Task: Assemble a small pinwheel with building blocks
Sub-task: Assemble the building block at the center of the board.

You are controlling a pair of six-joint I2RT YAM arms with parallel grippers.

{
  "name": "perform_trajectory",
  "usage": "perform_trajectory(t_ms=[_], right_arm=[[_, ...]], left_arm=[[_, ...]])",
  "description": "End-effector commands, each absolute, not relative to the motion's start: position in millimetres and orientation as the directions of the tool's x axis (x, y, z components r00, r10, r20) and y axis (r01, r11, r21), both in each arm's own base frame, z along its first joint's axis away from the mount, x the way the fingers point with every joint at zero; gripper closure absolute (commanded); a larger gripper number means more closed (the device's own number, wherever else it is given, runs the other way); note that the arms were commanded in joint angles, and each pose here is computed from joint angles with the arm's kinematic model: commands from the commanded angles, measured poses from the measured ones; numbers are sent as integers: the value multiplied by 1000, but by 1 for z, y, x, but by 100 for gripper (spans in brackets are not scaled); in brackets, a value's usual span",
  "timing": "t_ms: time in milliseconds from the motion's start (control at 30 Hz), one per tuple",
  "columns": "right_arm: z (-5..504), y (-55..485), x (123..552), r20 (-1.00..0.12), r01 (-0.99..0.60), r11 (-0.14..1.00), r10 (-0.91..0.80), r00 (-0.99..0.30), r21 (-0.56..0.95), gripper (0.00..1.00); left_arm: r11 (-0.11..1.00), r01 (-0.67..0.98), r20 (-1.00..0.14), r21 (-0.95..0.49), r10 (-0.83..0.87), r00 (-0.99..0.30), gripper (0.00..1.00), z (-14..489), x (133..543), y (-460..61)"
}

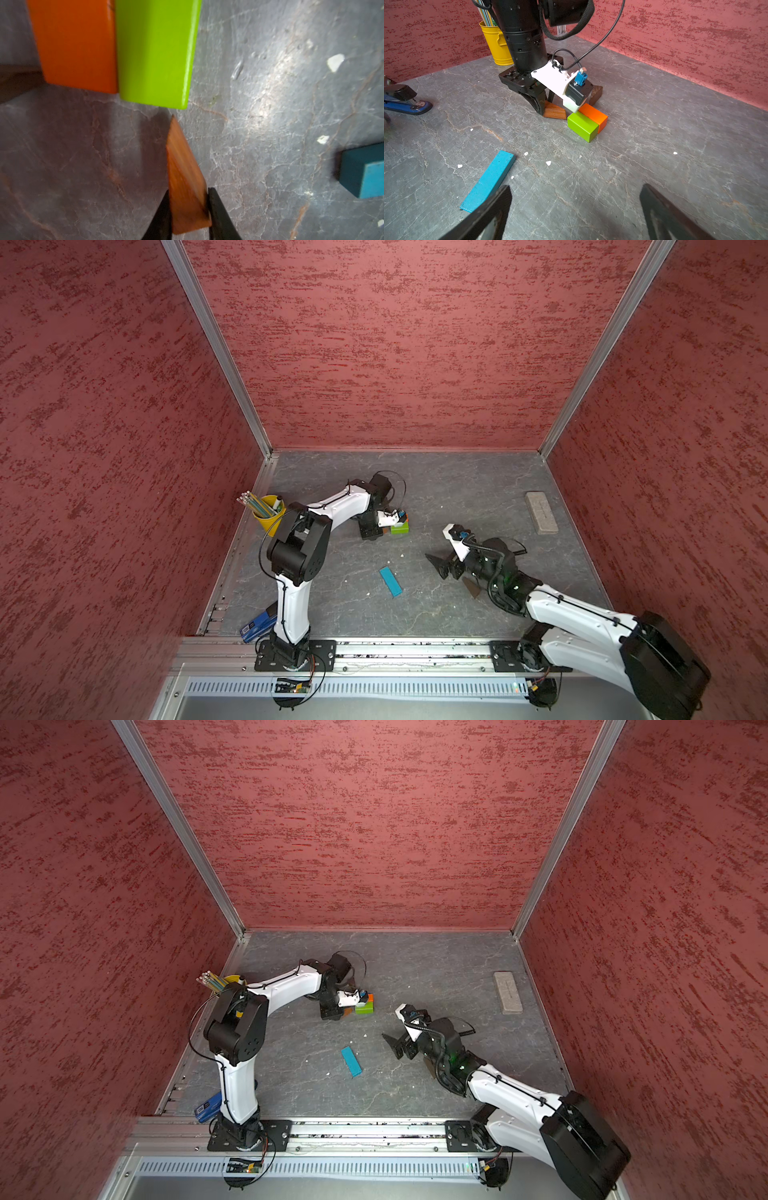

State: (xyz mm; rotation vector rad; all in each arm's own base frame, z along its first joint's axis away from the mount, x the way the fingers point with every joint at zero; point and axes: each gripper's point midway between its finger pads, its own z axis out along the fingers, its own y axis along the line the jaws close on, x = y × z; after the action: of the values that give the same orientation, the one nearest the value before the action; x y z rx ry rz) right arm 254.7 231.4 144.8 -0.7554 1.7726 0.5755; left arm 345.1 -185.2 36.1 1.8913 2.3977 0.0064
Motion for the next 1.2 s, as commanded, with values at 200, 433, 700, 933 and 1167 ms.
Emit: perform_trajectory(t_ms=[200, 433, 700, 933, 1167], right_arm=[[151, 231, 253, -959, -731, 681, -181, -219, 38, 1], [151, 231, 253, -959, -733, 680, -180, -218, 39, 1], [152, 230, 253, -960, -731, 681, -178, -218, 39, 1], [153, 230, 252, -961, -732, 680, -177, -214, 38, 1], [152, 230, 251, -960, -733, 679, -176, -215, 40, 1]], left_arm=[[213, 976, -49, 46, 976, -211, 73, 32, 349, -187], [210, 977, -38, 40, 977, -208, 73, 29, 347, -187], [198, 979, -39, 39, 980, -196, 72, 29, 348, -192], [195, 980, -40, 40, 980, -193, 72, 30, 350, -194], [196, 980, -31, 42, 980, -195, 68, 28, 350, -193]])
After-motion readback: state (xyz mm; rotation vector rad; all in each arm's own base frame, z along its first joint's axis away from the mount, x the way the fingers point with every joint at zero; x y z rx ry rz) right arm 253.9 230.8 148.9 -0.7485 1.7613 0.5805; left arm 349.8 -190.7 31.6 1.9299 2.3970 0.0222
